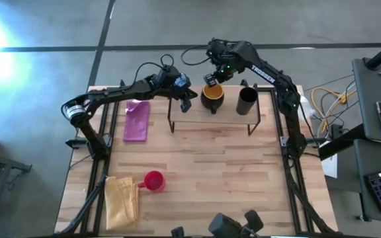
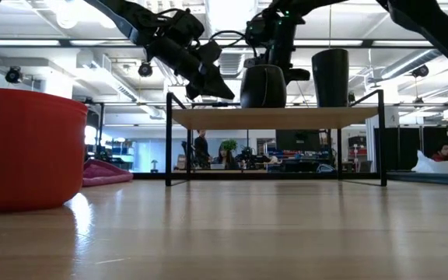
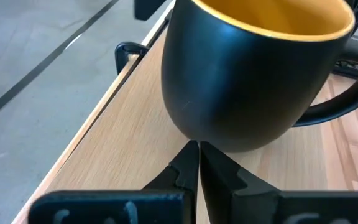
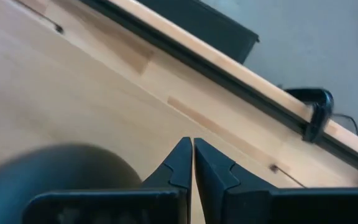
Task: Stack small to large cups/mugs on shelf
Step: Put the black mug on the shelf
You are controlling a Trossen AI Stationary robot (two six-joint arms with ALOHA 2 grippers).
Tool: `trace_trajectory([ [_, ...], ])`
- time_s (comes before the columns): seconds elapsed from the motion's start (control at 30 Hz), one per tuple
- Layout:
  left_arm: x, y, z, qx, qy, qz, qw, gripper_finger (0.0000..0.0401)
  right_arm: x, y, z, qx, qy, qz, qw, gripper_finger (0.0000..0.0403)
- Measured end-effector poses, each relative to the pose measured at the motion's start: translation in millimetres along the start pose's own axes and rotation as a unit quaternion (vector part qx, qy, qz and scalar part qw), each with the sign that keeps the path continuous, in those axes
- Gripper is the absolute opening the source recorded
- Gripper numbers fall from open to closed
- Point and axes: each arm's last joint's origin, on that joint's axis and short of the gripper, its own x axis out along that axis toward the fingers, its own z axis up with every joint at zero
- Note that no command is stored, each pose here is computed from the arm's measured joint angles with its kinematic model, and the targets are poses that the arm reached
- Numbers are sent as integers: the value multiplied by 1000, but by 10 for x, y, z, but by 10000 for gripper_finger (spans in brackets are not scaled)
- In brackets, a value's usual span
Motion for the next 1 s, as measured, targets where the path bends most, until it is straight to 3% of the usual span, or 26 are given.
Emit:
trace_trajectory([
  [0.5, 210, 13, -101, -14, 4, -26, 1000, 0, -125, 134, -162, -39, 23, -4, 999, 9],
  [1.0, 209, 3, -55, -7, -18, -33, 999, 0, -231, 186, -271, -59, 39, -3, 997, 9],
])
